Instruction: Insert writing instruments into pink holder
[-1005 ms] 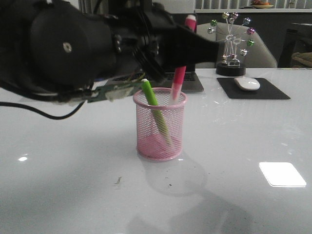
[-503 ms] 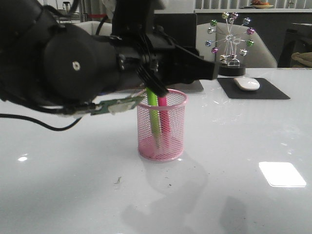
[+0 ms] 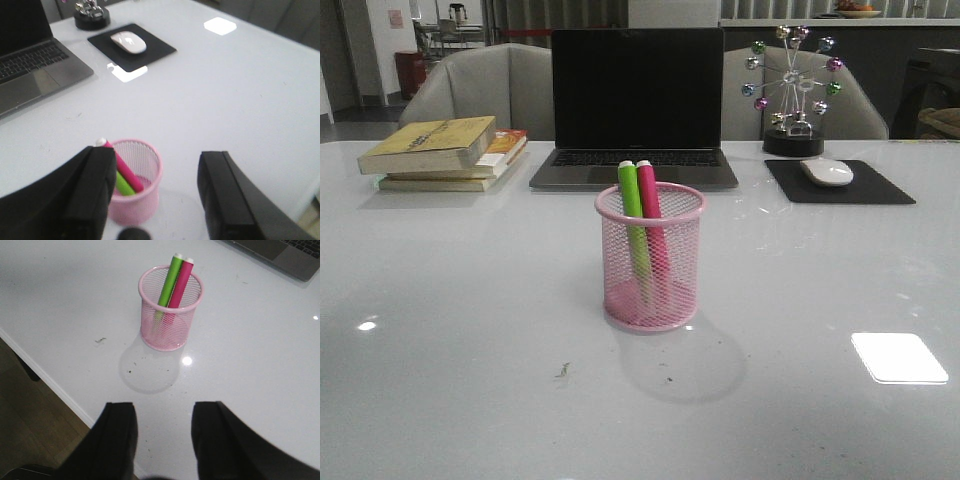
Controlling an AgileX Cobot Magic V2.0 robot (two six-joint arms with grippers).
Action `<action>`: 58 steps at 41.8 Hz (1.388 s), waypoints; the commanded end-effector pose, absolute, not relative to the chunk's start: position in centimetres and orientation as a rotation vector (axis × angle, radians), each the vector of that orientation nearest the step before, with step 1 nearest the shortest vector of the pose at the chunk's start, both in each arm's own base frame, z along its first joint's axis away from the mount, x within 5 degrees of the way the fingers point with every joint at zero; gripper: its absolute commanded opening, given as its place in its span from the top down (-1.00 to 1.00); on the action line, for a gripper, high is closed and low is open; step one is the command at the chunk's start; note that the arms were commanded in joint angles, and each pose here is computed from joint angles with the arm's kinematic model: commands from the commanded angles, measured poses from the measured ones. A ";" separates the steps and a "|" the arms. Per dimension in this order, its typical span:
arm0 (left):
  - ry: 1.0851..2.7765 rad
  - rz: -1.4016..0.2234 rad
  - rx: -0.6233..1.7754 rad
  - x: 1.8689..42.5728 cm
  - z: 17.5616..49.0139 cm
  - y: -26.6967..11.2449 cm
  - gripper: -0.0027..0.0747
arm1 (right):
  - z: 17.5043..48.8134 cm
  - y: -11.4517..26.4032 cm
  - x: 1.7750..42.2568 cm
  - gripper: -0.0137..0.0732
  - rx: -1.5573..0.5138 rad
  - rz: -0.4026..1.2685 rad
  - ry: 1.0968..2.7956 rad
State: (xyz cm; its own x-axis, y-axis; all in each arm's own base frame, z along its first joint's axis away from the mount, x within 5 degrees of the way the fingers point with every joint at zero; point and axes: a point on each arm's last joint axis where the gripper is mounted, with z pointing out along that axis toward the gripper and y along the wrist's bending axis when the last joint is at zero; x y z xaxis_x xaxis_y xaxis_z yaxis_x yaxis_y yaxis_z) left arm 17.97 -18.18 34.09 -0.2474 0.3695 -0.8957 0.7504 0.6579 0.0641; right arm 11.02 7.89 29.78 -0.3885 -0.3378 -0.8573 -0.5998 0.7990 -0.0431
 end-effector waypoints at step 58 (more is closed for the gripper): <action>1.995 -0.178 1.002 8.3 31.8 -6.7 0.68 | 30.6 7.8 11.0 0.62 -0.715 0.316 1.998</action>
State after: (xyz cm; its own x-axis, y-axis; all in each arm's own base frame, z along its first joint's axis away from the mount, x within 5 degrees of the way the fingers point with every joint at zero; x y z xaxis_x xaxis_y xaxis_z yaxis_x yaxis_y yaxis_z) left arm 8.18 -6.33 30.56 -0.3388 0.6358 -0.6936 0.7164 0.6522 0.2479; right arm 10.66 7.61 29.09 -0.4493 -0.3819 -0.8077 -0.6019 0.7975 -0.0422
